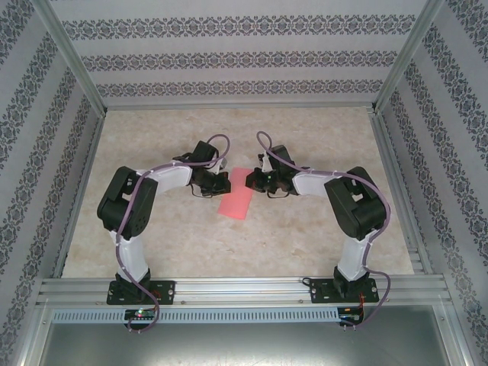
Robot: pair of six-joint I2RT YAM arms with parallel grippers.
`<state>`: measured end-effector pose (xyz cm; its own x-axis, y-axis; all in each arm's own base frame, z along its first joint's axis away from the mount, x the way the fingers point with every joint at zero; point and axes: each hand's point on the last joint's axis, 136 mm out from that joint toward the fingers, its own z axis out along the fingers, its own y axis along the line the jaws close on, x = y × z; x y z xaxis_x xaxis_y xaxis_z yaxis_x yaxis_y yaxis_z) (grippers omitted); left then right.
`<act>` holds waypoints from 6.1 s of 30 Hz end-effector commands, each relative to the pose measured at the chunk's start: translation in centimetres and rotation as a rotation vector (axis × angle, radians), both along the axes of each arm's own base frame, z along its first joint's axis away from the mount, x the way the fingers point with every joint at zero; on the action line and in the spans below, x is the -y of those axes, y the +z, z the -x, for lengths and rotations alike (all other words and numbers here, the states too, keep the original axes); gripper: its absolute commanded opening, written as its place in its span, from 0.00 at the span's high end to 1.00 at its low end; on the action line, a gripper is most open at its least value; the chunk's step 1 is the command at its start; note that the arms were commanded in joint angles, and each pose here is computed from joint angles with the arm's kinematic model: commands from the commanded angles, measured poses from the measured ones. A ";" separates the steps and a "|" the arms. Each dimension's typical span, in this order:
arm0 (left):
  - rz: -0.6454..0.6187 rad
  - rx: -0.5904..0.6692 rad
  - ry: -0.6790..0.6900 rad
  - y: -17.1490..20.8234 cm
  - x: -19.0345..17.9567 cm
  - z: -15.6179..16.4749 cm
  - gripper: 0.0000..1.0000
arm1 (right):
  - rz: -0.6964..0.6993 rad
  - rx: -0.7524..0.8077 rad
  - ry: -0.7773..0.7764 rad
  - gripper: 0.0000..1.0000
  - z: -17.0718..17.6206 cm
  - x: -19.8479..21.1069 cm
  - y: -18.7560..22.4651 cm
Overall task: Fold a paper plane with a square sheet of paper (pick it up from the middle)
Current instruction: Fold the square sheet of paper in half at the center of the table, then first fold the square sheet of paper in half at the center of the table, then fold the triangle a second time at the center of the table.
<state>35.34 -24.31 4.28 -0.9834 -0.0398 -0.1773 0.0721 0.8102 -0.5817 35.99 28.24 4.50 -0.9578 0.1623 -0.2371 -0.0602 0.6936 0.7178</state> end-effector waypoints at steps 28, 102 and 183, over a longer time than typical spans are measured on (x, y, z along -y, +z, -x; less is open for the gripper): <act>0.133 -0.087 -0.033 -0.4 7.0 3.4 1.00 | -0.038 -0.126 0.014 1.00 1.6 0.5 -3.0; 0.111 -0.056 -0.106 -0.7 7.9 2.3 1.00 | 0.015 -0.144 0.009 1.00 -1.4 1.1 -3.7; -0.076 -0.007 0.264 3.5 -7.6 3.8 0.00 | 0.358 -0.080 -0.093 0.69 -5.4 0.9 -0.1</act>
